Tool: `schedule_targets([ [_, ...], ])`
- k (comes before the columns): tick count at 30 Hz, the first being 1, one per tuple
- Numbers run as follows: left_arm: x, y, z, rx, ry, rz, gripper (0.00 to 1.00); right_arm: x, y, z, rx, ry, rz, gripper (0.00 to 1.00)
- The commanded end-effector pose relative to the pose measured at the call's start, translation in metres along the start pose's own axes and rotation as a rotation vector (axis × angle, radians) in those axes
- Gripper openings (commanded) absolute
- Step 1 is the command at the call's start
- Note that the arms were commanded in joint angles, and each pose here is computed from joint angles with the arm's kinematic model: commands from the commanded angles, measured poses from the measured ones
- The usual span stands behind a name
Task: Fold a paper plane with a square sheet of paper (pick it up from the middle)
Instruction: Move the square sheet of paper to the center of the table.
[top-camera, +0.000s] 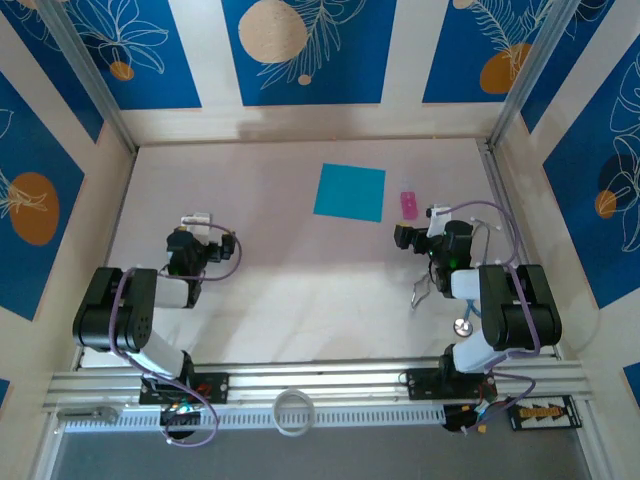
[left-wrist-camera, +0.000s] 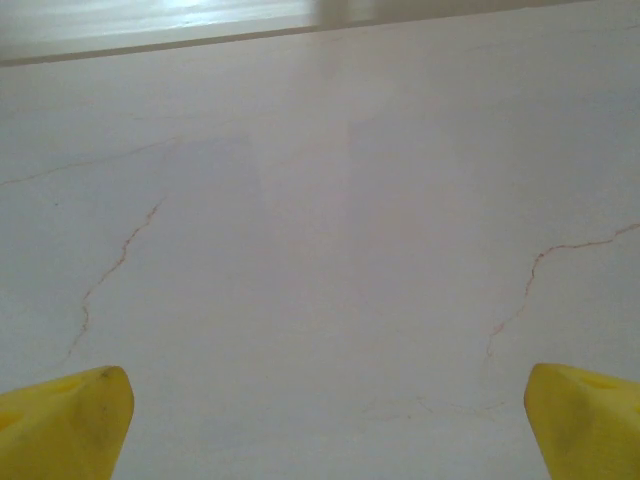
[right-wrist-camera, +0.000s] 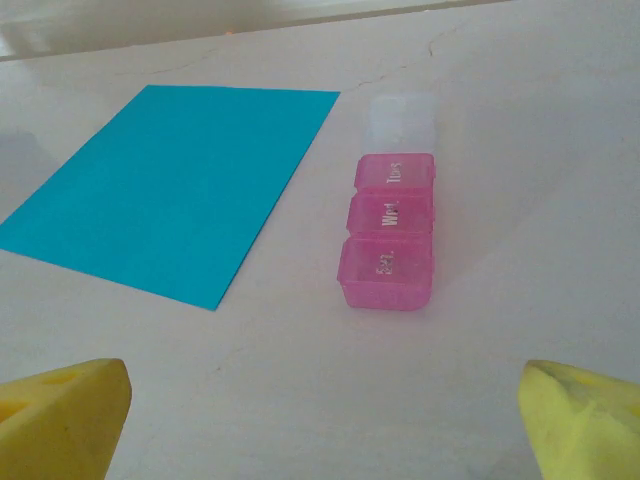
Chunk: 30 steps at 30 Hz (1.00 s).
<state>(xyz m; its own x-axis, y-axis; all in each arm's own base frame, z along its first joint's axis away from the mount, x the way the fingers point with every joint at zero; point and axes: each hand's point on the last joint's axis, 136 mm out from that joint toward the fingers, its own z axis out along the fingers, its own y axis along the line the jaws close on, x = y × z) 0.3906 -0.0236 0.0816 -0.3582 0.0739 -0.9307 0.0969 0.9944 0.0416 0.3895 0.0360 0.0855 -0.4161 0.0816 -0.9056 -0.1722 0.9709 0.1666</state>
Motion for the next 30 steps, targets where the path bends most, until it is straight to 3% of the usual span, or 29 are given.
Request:
schedule_targets([
  [1,-0.0112,-0.0031,0.0024,0.022,-0.032,0.011,1.00,-0.0098,0.0021,0.0010,-0.013,-0.024,-0.020,0.99],
  [30,-0.0111,-0.0031,0.0028,0.022,-0.029,0.010,1.00,-0.0112,-0.0009,0.0011,-0.012,-0.024,-0.004,0.99],
])
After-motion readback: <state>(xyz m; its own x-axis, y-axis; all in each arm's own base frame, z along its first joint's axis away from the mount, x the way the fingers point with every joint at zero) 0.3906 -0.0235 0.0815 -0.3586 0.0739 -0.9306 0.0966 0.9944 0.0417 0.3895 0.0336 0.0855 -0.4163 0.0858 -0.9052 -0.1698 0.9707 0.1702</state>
